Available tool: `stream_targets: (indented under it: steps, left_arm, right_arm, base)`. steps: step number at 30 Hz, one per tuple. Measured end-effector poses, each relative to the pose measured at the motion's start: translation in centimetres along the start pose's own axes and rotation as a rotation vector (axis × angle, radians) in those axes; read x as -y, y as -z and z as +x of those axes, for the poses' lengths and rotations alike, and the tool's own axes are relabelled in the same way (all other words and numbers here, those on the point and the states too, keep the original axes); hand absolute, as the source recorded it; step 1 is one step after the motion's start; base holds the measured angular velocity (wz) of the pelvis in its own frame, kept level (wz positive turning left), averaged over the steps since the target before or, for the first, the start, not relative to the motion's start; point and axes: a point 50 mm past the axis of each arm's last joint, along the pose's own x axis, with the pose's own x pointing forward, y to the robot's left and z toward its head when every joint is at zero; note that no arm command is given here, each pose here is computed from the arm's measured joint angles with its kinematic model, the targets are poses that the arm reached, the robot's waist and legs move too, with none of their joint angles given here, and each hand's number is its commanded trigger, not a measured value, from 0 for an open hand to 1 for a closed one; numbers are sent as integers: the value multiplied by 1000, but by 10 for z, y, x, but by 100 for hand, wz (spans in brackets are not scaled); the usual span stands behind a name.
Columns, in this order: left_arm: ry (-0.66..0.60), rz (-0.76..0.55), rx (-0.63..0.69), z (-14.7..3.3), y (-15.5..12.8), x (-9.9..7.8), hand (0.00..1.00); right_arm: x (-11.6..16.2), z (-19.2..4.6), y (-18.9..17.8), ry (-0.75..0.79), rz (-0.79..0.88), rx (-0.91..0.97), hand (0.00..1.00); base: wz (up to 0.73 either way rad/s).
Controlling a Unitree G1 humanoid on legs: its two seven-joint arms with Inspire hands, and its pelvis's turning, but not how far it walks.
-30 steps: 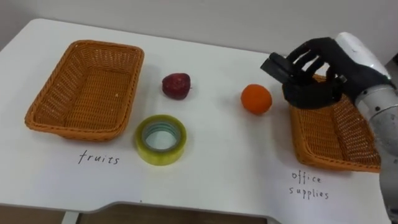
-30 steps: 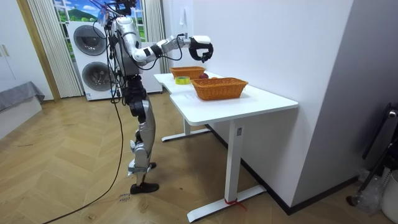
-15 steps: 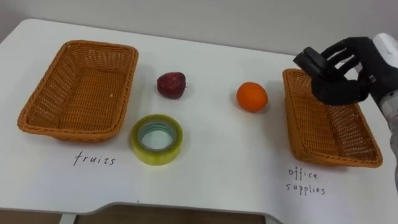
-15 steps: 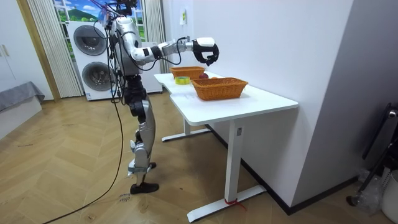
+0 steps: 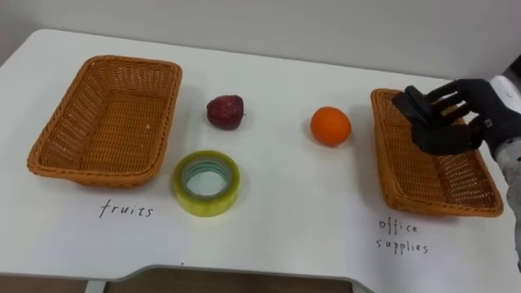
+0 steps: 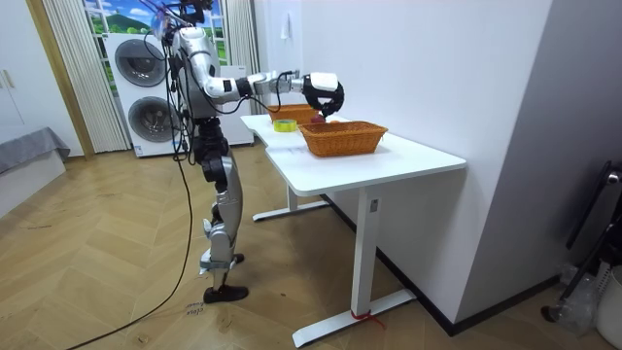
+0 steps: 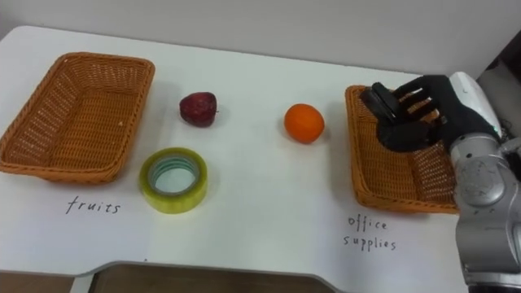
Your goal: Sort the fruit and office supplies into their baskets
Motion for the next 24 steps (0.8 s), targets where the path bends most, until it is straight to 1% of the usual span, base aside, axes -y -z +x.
stream_targets:
  steps: [7,8,9,10,14,24]
  left_arm:
    - [-1,-1,-2,0,1,0,0]
    - [-1,0,-2,0,1,0,0]
    - [-1,0,-1,0,1,0,0]
    - [-1,0,0,0,0,0,0]
    - [-2,0,0,0,0,0,0]
    - [-6,1,-9,0,0,-1,0]
  right_arm:
    - [-8,2,15,-16,86,-50,100]
    - [-8,2,14,-13,95,-48,93]
    - [-8,2,14,-11,101,-48,62]
    - [-8,2,14,-8,117,-46,0]
    - [-12,3,20,-19,163,-67,0]
    - [-16,3,27,-18,167,-95,0]
  base:
    - [0]
    - [0]
    - [0]
    - [0]
    - [0]
    - [0]
